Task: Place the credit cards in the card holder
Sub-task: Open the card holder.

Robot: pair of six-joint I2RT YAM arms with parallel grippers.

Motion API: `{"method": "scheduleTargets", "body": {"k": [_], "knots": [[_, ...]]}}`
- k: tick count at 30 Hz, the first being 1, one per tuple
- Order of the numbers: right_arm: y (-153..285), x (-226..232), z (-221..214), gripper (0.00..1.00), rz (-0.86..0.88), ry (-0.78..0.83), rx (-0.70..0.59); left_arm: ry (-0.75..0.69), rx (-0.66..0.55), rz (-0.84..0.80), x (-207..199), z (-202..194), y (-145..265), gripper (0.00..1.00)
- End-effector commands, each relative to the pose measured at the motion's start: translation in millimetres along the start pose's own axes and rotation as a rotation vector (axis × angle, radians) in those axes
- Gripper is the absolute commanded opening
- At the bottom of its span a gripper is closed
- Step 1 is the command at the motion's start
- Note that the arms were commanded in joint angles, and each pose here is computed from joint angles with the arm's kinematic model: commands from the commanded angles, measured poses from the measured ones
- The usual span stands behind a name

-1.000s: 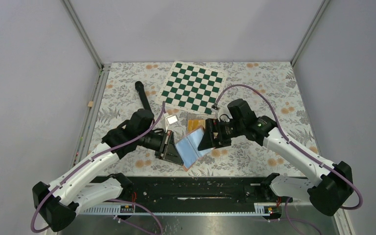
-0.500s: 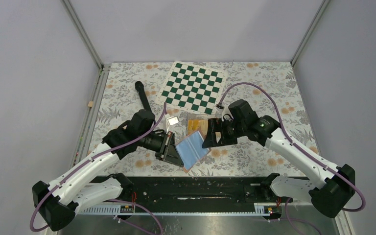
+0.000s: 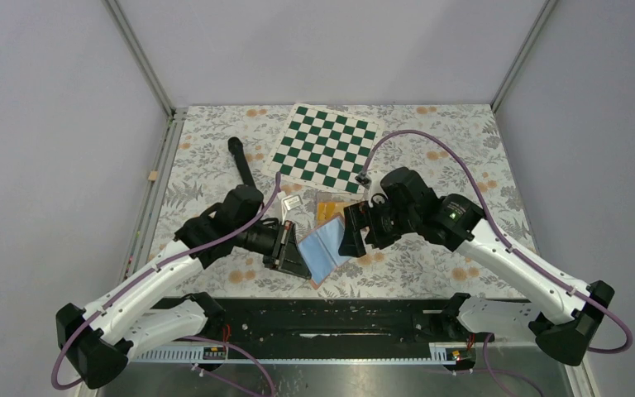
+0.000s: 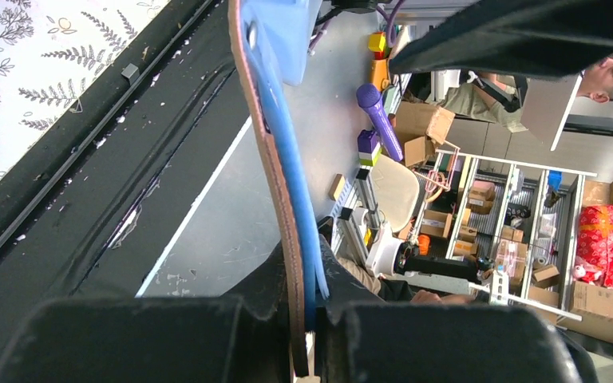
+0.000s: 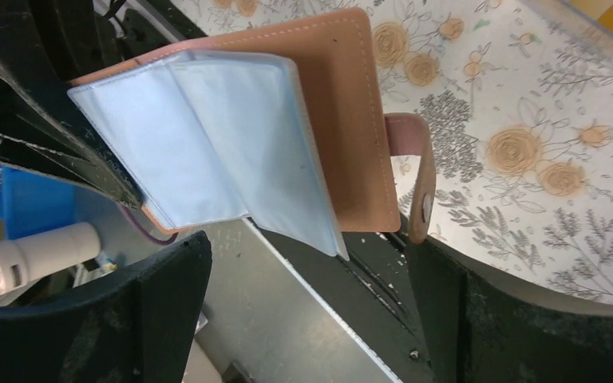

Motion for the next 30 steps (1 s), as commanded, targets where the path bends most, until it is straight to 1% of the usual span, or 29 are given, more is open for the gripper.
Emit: {"method": "scheduleTargets", "body": {"k": [1, 7, 12, 17, 25, 30], "knots": [[7.1, -2.8, 3.6, 0.97, -0.129, 0.071, -0.023, -0.025, -0.038, 0.002, -4.1, 10.7, -1.7, 0.00], [1.6, 2.0, 3.1, 1.00, -0.172, 0.107, -0.022, -0.022, -0.041, 0.004, -4.9, 11.4, -1.7, 0.00], [-7.4, 10.0, 3.7, 0.99, -0.260, 0.148, -0.029, -0.016, -0.037, 0.011, -3.4, 11.3, -3.2, 0.00], [-16.3, 15.8, 2.9, 0.99, -0.299, 0.167, -0.034, -0.016, -0.033, 0.013, -2.7, 10.7, -4.2, 0.00], [-22.4, 1.9, 9.4, 0.99, -0.461, 0.171, -0.069, -0.028, -0.024, 0.000, -5.2, 8.4, -4.0, 0.00], [-24.4, -4.5, 10.0, 0.99, -0.499, 0.169, -0.075, -0.033, -0.020, -0.009, -6.1, 5.7, -4.4, 0.00]]}}
Point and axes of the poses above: each gripper's point midway between its finger pads, its own y axis back along the fingers, its own x axis along the line the jaws close on, z = x × y, the point moved 6 cm from there along y, back along the fingers, and after that the axes turned 9 degrees about -y, right-handed, at the moved point
